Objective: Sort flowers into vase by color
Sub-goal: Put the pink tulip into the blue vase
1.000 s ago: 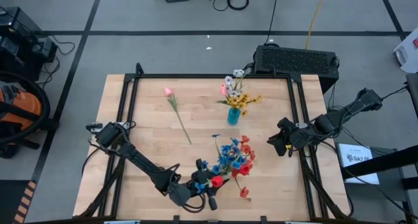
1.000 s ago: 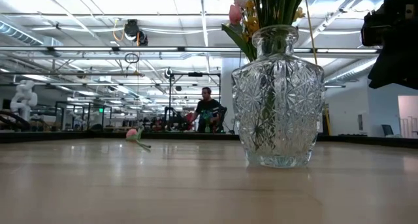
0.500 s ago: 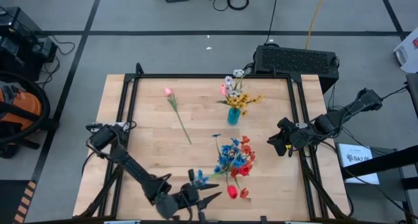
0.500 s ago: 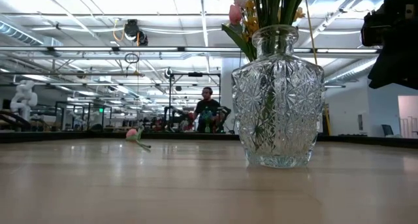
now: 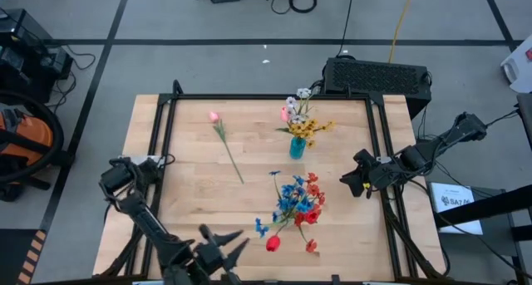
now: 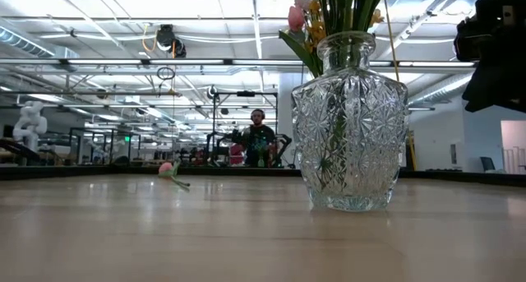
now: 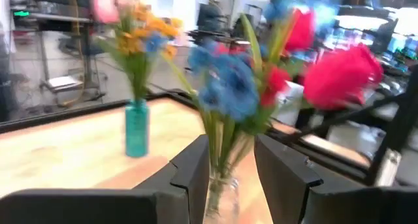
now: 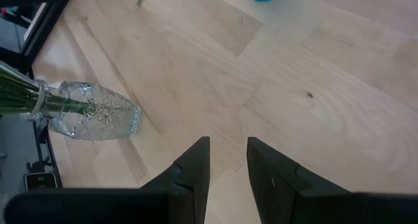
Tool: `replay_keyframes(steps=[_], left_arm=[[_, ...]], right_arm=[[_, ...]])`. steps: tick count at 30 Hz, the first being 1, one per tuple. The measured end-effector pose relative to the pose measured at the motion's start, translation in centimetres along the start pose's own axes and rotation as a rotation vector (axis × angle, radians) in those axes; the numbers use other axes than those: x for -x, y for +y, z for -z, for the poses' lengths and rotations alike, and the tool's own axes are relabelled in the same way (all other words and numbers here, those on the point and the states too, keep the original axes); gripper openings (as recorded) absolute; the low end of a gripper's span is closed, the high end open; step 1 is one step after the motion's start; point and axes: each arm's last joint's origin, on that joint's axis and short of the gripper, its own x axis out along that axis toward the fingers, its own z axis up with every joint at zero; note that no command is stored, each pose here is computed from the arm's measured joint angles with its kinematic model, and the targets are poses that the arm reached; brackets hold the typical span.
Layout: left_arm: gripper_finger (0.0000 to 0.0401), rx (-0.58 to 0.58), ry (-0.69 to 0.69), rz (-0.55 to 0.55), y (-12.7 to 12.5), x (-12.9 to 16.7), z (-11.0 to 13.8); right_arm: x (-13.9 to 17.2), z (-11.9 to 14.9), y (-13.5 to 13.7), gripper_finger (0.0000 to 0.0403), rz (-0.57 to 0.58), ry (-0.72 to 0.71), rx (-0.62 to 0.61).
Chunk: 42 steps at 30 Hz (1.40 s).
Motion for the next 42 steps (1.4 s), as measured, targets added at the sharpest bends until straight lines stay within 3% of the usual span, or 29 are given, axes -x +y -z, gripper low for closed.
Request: replay_keyframes(steps=[4, 10, 18, 24, 29, 33, 37, 39, 42], left_arm=[[0.0127, -0.007, -0.002, -0.015, 0.5, 0.1, -2.4], [0.0127, -0.071, -0.011, -0.070, 1.7, -2.0, -6.0], [0.0127, 0.015, -0.034, -0.174, 4.7, -5.5, -12.0], [0.0110, 0.060, -0.073, -0.326, 8.3, -10.1, -15.3], [0.0059, 0.078, -0.106, -0.446, 12.5, -13.2, -13.4], [0.0018, 0.201, -0.082, -0.330, 15.9, -14.6, -10.2], [0.0006, 0.358, 0.130, -0.244, 19.7, -16.5, -7.0], [0.0006, 0.398, 0.273, -0.282, 21.3, -17.2, -5.6], [0.0004, 0.439, 0.440, -0.422, 23.9, -17.7, -4.1]], right_arm=[[-0.1, 0.0, 0.0, 0.0093, 0.005, 0.001, -0.011], [-0.5, 0.2, 0.1, 0.0093, 0.037, 0.004, -0.018], [-1.1, 0.4, 0.2, 0.0093, 0.074, 0.025, 0.002], [-1.1, 0.5, 0.2, 0.0093, 0.072, 0.041, 0.031], [-1.1, 0.3, 0.2, 0.0093, 0.083, 0.000, 0.045], [-1.1, 0.2, 0.1, 0.0093, 0.094, -0.034, 0.067], [-1.2, 0.1, 0.1, 0.0093, 0.100, -0.038, 0.079], [-1.2, 0.0, 0.1, 0.0093, 0.100, -0.039, 0.077], [-1.2, 0.0, 0.1, 0.0093, 0.098, -0.040, 0.076]])
